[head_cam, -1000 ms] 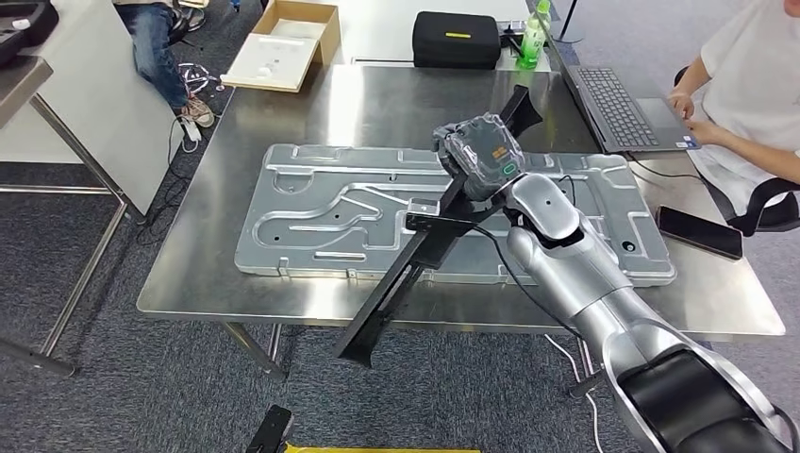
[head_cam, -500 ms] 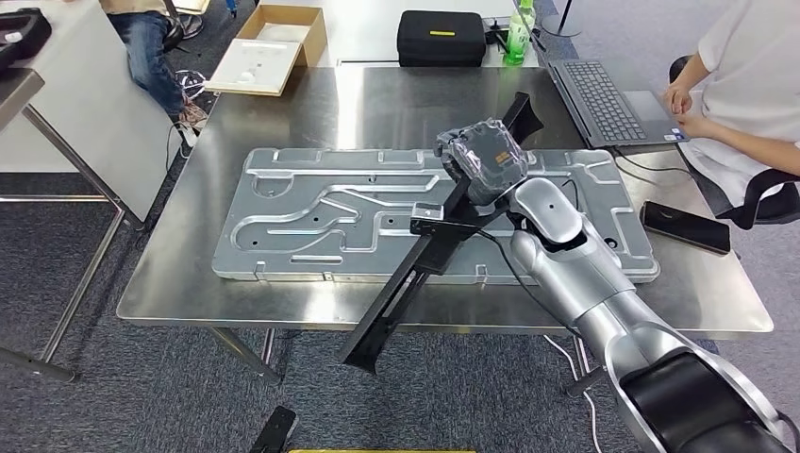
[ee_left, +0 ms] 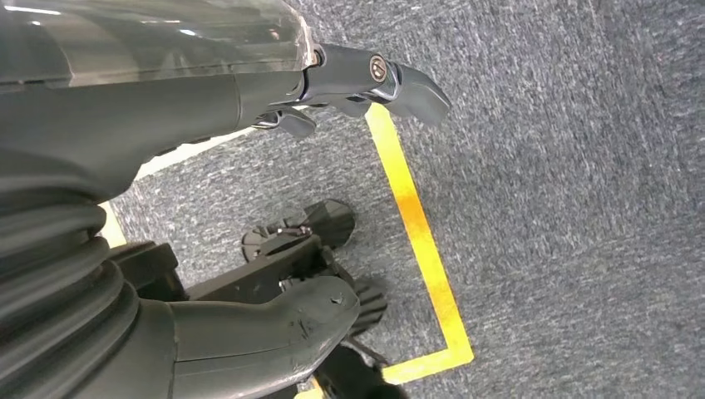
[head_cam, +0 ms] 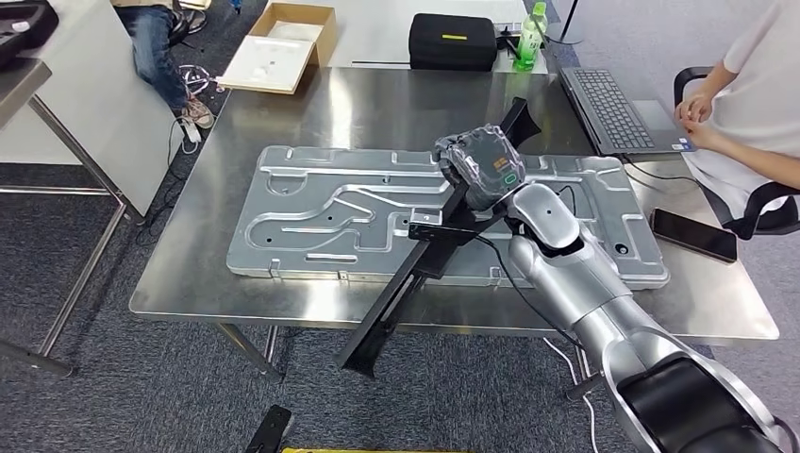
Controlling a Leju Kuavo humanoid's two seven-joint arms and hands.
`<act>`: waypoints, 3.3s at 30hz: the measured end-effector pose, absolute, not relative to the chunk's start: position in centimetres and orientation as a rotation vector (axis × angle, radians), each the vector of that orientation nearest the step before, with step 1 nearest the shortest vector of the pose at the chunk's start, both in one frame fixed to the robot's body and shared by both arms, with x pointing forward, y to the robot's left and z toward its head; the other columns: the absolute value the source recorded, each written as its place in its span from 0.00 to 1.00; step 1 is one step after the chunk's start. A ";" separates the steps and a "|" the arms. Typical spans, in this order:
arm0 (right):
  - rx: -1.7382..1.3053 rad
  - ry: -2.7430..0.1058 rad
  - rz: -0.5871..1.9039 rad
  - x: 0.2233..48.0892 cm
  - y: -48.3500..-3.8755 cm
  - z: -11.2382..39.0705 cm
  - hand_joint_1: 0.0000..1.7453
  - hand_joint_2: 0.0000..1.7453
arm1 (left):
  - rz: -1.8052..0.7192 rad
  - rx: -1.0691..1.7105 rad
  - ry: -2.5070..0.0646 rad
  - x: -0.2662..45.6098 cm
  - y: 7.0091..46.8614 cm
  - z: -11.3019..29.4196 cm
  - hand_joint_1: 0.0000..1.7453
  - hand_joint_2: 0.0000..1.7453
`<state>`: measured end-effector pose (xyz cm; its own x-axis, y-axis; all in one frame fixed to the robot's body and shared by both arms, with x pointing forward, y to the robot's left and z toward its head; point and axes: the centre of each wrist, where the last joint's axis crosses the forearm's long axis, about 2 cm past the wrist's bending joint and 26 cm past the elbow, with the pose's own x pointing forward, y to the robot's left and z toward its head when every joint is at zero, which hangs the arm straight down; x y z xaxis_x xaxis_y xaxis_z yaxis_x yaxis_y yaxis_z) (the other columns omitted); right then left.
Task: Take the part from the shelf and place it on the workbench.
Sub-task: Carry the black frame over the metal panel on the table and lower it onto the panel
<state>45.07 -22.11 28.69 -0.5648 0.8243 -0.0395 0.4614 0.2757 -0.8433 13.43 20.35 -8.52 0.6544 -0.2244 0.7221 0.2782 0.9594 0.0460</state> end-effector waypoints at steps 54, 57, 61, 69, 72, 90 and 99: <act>-1.173 -2.120 1.219 44.8 -23.5 27.8 1.00 1.00 | -0.298 -0.092 -0.838 13.8 19.8 -8.3 0.00 1.00; -1.166 -2.117 1.223 44.7 -23.5 27.7 1.00 1.00 | -0.291 -0.076 -0.829 13.8 19.9 -8.3 0.00 1.00; -1.161 -2.117 1.224 44.5 -23.4 27.5 1.00 1.00 | -0.286 -0.058 -0.812 13.7 19.9 -8.4 0.00 1.00; -1.160 -2.129 1.219 44.4 -23.3 27.6 1.00 1.00 | -0.277 -0.043 -0.803 13.8 20.0 -8.3 0.00 1.00; -1.162 -2.131 1.221 44.4 -23.2 27.7 1.00 1.00 | -0.276 -0.038 -0.805 13.8 20.0 -8.3 0.00 1.00; -1.166 -2.113 1.231 44.4 -23.4 27.4 1.00 1.00 | -0.280 -0.033 -0.816 13.8 20.1 -8.4 0.00 1.00; -1.260 -2.157 1.120 45.1 -24.3 29.0 1.00 1.00 | -0.299 -0.011 -0.828 13.9 20.2 -8.3 0.00 1.00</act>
